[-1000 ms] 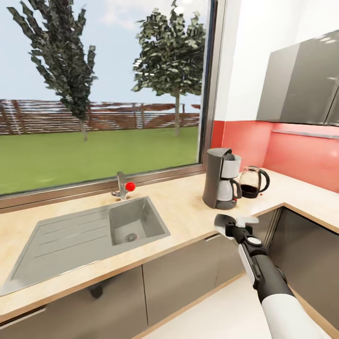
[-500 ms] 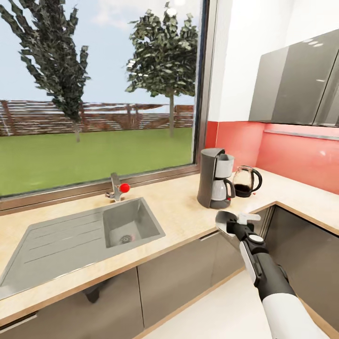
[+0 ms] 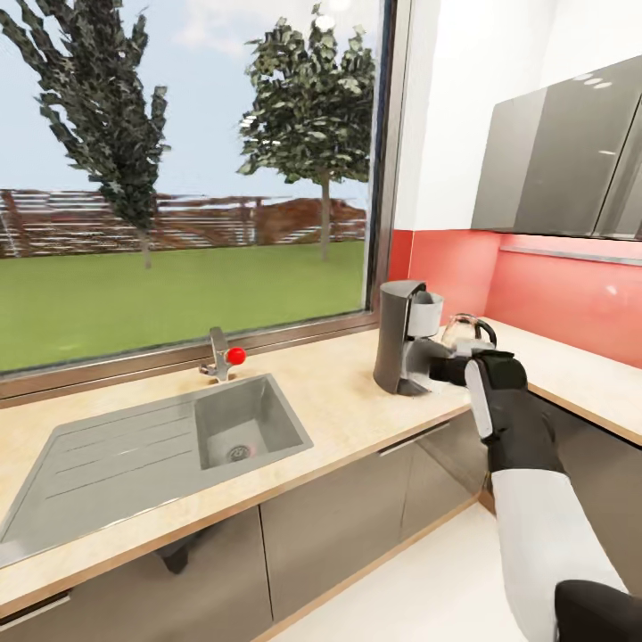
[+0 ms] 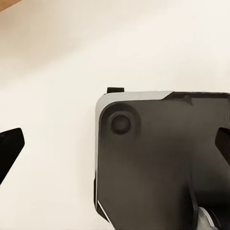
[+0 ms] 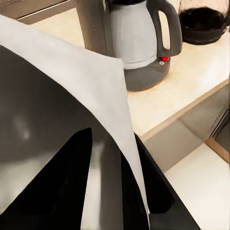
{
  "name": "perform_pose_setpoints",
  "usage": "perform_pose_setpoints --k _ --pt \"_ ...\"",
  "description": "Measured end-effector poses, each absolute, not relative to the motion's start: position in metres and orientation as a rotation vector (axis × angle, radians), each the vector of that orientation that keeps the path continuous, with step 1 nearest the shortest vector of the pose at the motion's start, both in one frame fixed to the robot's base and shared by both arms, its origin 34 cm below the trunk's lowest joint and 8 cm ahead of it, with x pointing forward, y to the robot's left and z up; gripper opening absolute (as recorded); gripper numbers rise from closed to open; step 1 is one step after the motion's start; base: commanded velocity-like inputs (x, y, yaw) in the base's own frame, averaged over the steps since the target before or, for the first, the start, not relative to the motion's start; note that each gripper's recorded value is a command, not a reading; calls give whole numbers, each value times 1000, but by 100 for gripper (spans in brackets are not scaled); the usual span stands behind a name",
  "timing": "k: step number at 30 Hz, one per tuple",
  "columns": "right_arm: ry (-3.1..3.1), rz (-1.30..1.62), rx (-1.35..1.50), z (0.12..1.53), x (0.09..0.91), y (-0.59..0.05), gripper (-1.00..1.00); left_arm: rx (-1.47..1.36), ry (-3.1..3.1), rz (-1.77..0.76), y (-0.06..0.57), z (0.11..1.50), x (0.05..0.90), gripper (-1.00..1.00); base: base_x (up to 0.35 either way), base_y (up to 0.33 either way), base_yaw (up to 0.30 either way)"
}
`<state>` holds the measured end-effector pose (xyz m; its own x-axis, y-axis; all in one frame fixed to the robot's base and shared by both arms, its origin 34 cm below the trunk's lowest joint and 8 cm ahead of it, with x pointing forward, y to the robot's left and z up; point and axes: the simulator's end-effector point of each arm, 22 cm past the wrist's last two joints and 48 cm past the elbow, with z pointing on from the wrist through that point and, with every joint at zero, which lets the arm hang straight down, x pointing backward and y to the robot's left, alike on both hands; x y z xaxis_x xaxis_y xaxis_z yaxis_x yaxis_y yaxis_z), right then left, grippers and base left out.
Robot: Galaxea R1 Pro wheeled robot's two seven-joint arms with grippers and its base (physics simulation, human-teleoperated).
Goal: Set up a coffee station on the kitchen countertop: keep the coffee maker on the countertop, move the bottle of coffee from the kitchen shelf to the counter next to the coffee maker, place a paper coffee filter on top of the coffee maker, put the saucer next to the coffee maker with the coffee cup on the saucer, and place the electric kettle next to the coffee maker.
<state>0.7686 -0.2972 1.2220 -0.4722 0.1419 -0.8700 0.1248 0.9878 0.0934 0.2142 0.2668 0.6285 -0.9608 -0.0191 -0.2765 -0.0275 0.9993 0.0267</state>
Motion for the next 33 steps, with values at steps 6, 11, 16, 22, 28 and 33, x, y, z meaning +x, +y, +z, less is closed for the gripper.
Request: perform_pose_setpoints --k 6,11,16,22,28,33 --pt "2168 72 378 1281 820 -321 -100 -33 2890 38 264 626 199 100 0 0 0" --pt "2213 123 674 1338 818 -342 -100 -33 2927 41 265 623 180 100 0 0 0" --pt "2201 179 780 1376 810 -334 -100 -34 2931 39 264 622 178 100 0 0 0" --pt "2209 446 983 1411 794 -298 -100 -35 2943 44 266 622 173 100 0 0 0" --pt "2248 474 1082 1405 781 -293 -100 -34 2956 45 266 621 167 100 0 0 0" --pt "2257 483 1095 1401 781 -292 -100 -38 2982 55 269 620 154 100 0 0 0"
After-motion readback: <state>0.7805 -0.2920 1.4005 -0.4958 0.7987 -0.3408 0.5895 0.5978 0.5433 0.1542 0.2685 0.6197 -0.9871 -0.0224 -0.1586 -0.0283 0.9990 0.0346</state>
